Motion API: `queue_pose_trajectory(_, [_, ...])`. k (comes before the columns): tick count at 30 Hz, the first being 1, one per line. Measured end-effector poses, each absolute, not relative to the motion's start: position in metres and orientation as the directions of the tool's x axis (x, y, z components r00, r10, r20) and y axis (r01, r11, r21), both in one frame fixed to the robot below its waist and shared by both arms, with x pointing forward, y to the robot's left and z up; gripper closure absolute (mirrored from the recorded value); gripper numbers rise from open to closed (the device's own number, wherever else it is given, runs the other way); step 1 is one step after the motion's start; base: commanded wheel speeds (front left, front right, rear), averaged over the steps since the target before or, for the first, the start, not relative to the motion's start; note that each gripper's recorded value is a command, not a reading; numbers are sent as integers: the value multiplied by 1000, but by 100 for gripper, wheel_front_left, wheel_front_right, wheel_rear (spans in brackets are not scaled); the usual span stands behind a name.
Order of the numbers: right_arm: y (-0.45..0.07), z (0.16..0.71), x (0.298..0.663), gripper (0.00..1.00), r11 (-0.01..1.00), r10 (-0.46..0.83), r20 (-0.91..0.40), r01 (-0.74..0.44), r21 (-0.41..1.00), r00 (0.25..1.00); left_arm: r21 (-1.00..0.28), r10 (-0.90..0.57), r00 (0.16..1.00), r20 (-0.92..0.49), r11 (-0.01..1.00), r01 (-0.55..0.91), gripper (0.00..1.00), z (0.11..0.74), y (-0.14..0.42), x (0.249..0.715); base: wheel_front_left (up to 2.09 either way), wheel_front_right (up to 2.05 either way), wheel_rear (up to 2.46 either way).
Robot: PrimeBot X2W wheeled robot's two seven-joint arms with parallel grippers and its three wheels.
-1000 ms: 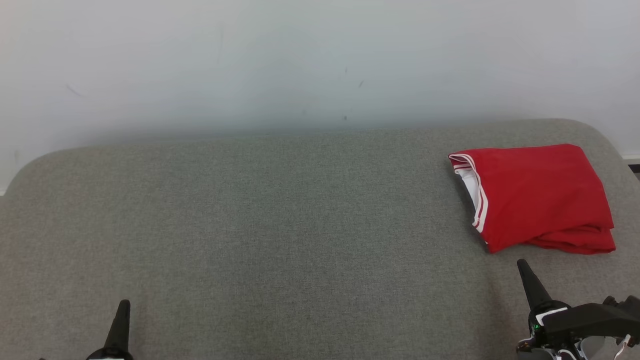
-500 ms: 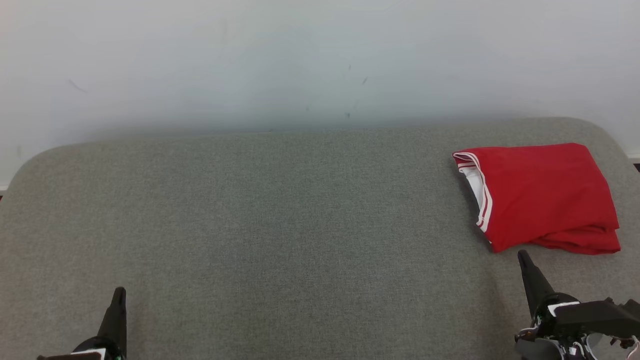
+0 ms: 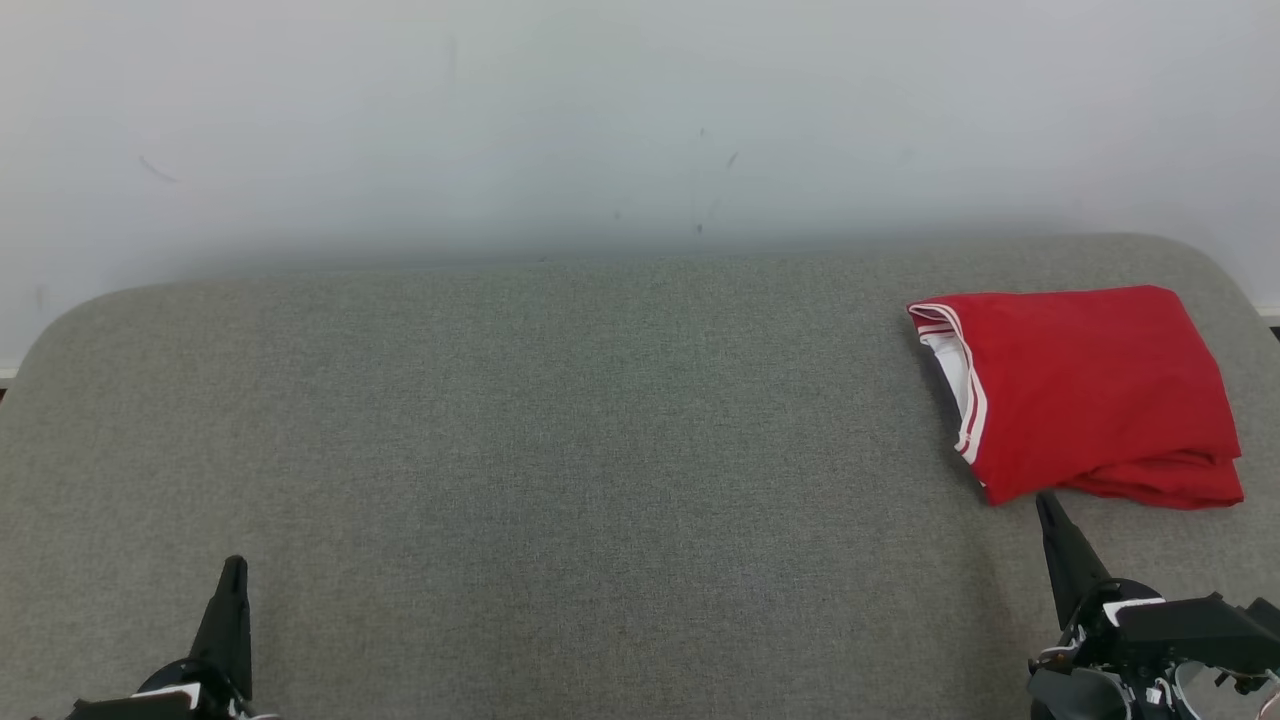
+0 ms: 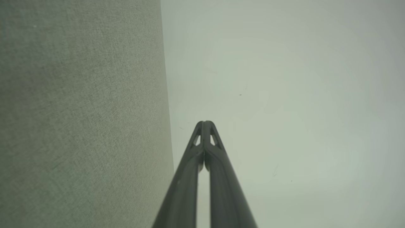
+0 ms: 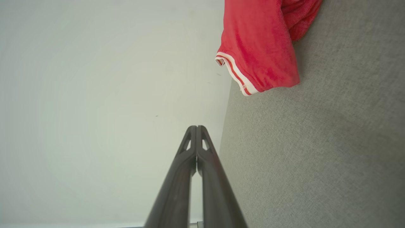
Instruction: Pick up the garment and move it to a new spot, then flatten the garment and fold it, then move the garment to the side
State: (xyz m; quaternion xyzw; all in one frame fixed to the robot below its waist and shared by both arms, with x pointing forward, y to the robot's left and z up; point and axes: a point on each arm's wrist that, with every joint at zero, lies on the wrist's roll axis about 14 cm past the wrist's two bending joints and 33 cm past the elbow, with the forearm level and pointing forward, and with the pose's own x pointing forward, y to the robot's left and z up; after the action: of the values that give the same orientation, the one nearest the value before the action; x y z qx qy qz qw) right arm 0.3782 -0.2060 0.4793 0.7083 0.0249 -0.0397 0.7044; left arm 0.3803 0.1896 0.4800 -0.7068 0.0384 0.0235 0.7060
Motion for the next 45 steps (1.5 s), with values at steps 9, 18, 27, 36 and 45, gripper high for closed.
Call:
queue_pose_trajectory(9, [-206, 482, 380, 100, -7, -20, -83, 83, 997, 996, -996, -21, 996, -88, 0, -88, 100, 480, 190, 380, 0, 0, 0])
queue_pose_trajectory(18, [-206, 482, 380, 100, -7, -20, -83, 83, 997, 996, -996, -21, 996, -88, -1, -88, 100, 480, 190, 380, 0, 0, 0])
queue_pose_trajectory(27, [-206, 482, 380, 100, -7, -20, -83, 83, 997, 996, -996, -21, 996, -88, -1, -88, 100, 480, 189, 380, 0, 0, 0])
queue_pose_trajectory(36, [-206, 482, 380, 100, -7, -20, -83, 83, 997, 996, -996, -21, 996, -87, -1, -87, 100, 480, 189, 380, 0, 0, 0])
queue_pose_trajectory(45, [-206, 482, 380, 100, -8, -20, -83, 83, 997, 996, -996, -21, 996, -87, -1, -88, 100, 480, 189, 380, 0, 0, 0])
